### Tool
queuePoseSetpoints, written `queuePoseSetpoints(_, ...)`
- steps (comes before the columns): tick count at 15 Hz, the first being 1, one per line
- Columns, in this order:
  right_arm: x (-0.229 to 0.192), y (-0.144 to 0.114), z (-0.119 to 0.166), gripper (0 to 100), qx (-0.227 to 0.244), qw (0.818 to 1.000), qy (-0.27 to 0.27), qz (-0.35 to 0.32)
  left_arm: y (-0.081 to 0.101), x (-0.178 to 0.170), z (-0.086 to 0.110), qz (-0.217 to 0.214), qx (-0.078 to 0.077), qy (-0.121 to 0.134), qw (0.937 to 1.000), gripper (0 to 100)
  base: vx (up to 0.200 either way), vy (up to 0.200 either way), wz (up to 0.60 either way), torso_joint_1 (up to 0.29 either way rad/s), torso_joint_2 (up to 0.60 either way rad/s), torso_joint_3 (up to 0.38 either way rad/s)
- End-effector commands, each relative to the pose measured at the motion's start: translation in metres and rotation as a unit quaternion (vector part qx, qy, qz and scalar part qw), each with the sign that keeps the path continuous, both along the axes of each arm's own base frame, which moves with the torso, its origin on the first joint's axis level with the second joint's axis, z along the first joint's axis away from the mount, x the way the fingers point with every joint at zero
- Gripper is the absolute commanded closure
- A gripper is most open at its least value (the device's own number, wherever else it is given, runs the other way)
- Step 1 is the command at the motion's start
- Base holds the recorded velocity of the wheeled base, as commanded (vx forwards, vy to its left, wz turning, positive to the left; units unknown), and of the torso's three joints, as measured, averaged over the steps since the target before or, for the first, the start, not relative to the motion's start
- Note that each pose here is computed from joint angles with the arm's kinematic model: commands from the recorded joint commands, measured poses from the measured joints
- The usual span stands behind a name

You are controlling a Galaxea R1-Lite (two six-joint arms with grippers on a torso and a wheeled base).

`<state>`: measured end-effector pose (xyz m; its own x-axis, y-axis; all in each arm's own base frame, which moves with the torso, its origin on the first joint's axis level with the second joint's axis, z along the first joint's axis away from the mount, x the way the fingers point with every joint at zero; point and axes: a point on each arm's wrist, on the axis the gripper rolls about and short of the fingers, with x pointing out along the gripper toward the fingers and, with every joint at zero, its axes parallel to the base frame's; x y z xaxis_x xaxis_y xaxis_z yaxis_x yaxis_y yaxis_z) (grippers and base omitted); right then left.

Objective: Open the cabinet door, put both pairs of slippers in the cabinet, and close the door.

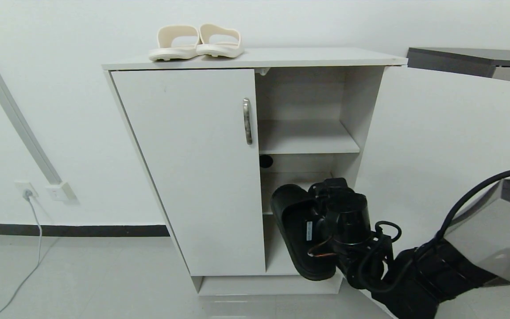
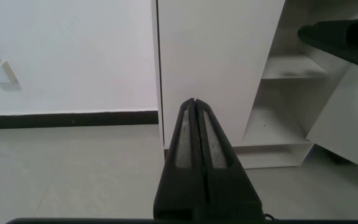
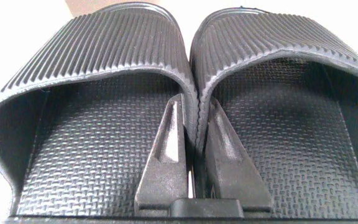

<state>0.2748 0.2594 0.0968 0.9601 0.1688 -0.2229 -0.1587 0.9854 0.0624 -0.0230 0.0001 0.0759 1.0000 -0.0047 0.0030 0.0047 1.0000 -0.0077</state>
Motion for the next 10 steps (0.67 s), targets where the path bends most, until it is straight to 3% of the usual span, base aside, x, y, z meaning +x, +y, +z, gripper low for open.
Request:
queuePoseSetpoints(1, 0.015, 0.016, -0.027, 100, -0.012, 1.0, 0.013, -0.007, 0.0, 0.0, 0.0, 0.0, 0.0, 0.001, 1.0, 100, 0.0, 0.0, 0.0, 0.0, 0.0, 0.0)
queuePoseSetpoints(6, 0.019, 0.019, -0.035, 100, -0.016, 1.0, 0.017, -0.012, 0.0, 0.0, 0.0, -0.001, 0.001, 0.001, 1.0, 100, 0.0, 0.0, 0.0, 0.0, 0.0, 0.0)
queuePoseSetpoints(10, 0.021, 0.018, -0.04, 100, -0.02, 0.999, 0.022, -0.014, 0.0, 0.0, 0.0, -0.001, 0.001, 0.001, 1.0, 100, 0.0, 0.0, 0.0, 0.002, 0.0, -0.156)
